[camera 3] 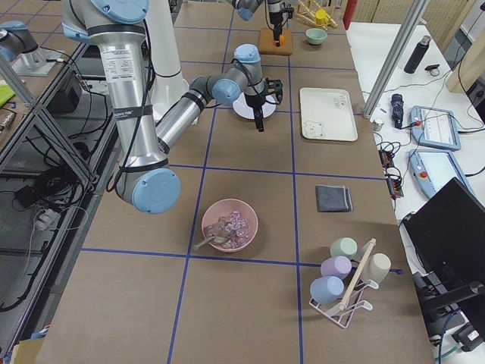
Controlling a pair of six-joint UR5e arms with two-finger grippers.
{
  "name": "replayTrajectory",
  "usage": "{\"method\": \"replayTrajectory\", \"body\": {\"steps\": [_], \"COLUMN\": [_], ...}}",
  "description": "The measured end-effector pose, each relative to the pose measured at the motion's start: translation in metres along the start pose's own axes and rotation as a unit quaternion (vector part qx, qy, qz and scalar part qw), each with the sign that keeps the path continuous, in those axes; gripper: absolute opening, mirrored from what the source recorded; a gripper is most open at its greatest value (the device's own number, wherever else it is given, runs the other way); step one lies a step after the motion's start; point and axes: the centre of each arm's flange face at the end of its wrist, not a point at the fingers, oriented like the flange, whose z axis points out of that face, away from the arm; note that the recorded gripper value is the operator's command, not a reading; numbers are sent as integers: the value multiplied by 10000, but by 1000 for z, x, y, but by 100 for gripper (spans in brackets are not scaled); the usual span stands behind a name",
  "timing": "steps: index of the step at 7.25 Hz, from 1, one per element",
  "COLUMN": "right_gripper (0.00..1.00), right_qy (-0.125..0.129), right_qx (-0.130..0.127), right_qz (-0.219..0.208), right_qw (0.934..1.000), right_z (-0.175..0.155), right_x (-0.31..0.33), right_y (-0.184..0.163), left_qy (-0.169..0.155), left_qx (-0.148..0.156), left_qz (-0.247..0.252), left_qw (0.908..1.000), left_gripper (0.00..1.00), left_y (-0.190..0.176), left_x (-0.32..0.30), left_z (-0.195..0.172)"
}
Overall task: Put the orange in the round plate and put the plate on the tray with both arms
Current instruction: 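Carry the orange over the plate with the left gripper while the right arm advances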
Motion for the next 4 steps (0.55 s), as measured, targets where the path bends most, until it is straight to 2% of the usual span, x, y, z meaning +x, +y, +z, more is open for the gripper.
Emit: {"method": "replayTrajectory", "body": {"steps": [2, 4], "right_gripper": [100, 100], "right_qy": [-534, -712], "right_qx": [263, 259], "right_qz": [-469, -523], "right_qw": [9971, 9958], "right_z": [14, 21], "right_x": [-21, -27], "right_y": [8, 13], "left_qy": [-139, -357], "left_qx": [-74, -145], "left_qz": [-422, -694], "left_qw": [9990, 9968], "left_gripper": [0, 0], "left_y": [-3, 30], "left_x": [124, 237], "left_z": [16, 42]}}
